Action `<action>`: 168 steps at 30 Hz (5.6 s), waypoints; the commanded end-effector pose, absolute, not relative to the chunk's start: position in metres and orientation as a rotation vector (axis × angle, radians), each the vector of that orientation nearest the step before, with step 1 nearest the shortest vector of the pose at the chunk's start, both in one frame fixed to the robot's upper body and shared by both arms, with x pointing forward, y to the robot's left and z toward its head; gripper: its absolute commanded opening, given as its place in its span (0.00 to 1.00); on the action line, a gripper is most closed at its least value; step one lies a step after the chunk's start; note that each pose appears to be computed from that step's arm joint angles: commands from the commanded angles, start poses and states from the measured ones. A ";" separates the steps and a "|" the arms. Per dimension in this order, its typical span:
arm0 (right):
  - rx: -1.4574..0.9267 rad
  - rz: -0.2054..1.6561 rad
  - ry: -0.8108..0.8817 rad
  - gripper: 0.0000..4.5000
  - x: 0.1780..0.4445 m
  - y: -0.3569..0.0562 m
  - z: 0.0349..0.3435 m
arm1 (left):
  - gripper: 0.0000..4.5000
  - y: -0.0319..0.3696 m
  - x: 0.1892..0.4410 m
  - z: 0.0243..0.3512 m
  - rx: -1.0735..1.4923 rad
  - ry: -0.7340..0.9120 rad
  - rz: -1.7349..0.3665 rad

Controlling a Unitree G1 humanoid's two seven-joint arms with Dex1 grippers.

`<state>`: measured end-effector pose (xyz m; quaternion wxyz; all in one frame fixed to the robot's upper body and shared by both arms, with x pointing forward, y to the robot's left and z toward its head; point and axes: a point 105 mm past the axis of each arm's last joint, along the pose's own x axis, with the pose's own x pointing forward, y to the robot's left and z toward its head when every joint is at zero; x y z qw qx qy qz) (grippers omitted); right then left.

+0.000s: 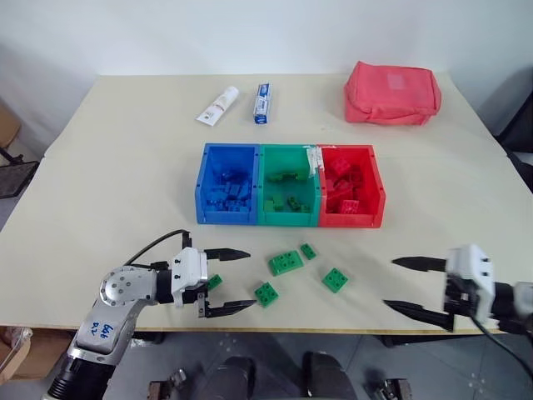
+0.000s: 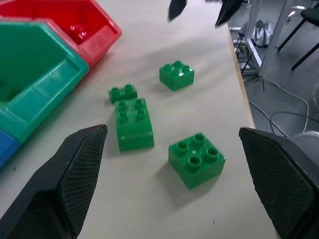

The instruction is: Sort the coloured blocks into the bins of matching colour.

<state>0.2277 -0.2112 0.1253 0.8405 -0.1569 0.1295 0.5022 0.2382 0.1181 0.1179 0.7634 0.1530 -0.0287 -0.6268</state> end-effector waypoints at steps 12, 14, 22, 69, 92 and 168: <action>-0.353 0.882 0.359 0.71 0.261 -0.152 0.080 | 1.00 0.127 0.234 0.132 0.369 -0.098 -1.378; -0.361 0.882 0.346 0.55 0.260 -0.156 0.082 | 1.00 0.128 0.232 0.134 0.354 -0.097 -1.385; -0.277 1.011 0.025 0.34 0.272 -0.121 0.143 | 1.00 0.133 0.242 0.141 0.229 -0.155 -1.222; -0.424 1.156 0.160 1.00 0.287 -0.140 0.134 | 1.00 0.160 0.265 0.140 0.382 -0.132 -1.236; -0.436 1.160 0.073 0.09 0.316 -0.100 0.140 | 1.00 0.165 0.265 0.157 0.267 -0.220 -1.030; -0.281 1.175 -0.205 0.33 0.357 -0.080 0.220 | 1.00 0.194 0.274 0.166 0.149 -0.198 -0.859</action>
